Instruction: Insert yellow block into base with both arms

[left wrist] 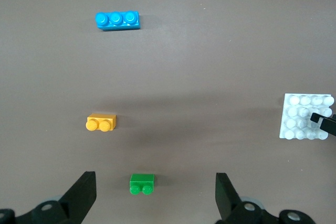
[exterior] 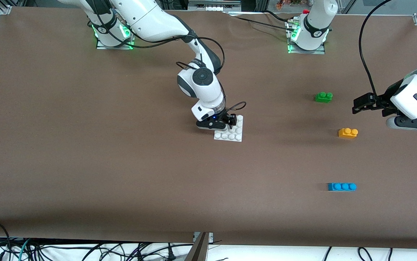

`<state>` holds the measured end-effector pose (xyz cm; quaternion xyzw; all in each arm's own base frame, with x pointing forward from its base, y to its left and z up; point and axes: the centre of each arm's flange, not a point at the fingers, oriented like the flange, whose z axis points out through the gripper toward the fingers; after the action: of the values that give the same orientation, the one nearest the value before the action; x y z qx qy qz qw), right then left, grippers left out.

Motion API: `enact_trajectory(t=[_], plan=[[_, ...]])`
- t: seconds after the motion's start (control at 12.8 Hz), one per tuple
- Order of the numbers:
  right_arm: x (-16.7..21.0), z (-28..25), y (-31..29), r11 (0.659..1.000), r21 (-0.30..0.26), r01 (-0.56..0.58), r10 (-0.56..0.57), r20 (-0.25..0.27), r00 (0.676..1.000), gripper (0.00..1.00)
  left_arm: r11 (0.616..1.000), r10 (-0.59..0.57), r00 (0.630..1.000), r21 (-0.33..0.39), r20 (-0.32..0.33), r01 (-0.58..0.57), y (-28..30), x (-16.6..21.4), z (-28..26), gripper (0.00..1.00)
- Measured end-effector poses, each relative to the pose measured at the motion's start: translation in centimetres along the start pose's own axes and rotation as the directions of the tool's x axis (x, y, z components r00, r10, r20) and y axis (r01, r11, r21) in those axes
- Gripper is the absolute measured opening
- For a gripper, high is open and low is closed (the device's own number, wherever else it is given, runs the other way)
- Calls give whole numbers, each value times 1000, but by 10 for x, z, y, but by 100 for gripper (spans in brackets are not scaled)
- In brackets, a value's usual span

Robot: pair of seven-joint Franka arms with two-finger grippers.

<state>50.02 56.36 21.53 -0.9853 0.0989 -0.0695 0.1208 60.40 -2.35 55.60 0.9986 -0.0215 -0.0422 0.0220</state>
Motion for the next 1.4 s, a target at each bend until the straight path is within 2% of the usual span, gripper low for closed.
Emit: enact_trajectory(t=[0.23,0.39,0.55,0.7,0.86,1.17,1.4], plan=[[18,-39,-21,999,-33,14,-14,13,1000,85,1000,1,1000,0,0,-1,0,0,0,100],[48,-65,-13,997,-55,47,-47,6,999,99,1000,1,1000,0,1,-1,0,0,0,100],[101,-108,20,991,-108,85,-83,23,996,99,1000,1,1000,0,1,-1,1,0,0,100],[164,-166,67,986,-133,99,-97,23,995,100,1000,1,1000,0,2,-1,1,1,1,100],[204,-218,113,979,-165,117,-110,50,993,100,1000,1,1000,0,9,-1,0,3,6,100],[207,-327,156,962,-217,168,-149,102,984,100,1000,-7,1000,1,14,7,-4,4,9,100],[201,-405,217,959,-195,204,-177,148,973,100,1000,-8,1000,1,18,8,-5,6,12,100]])
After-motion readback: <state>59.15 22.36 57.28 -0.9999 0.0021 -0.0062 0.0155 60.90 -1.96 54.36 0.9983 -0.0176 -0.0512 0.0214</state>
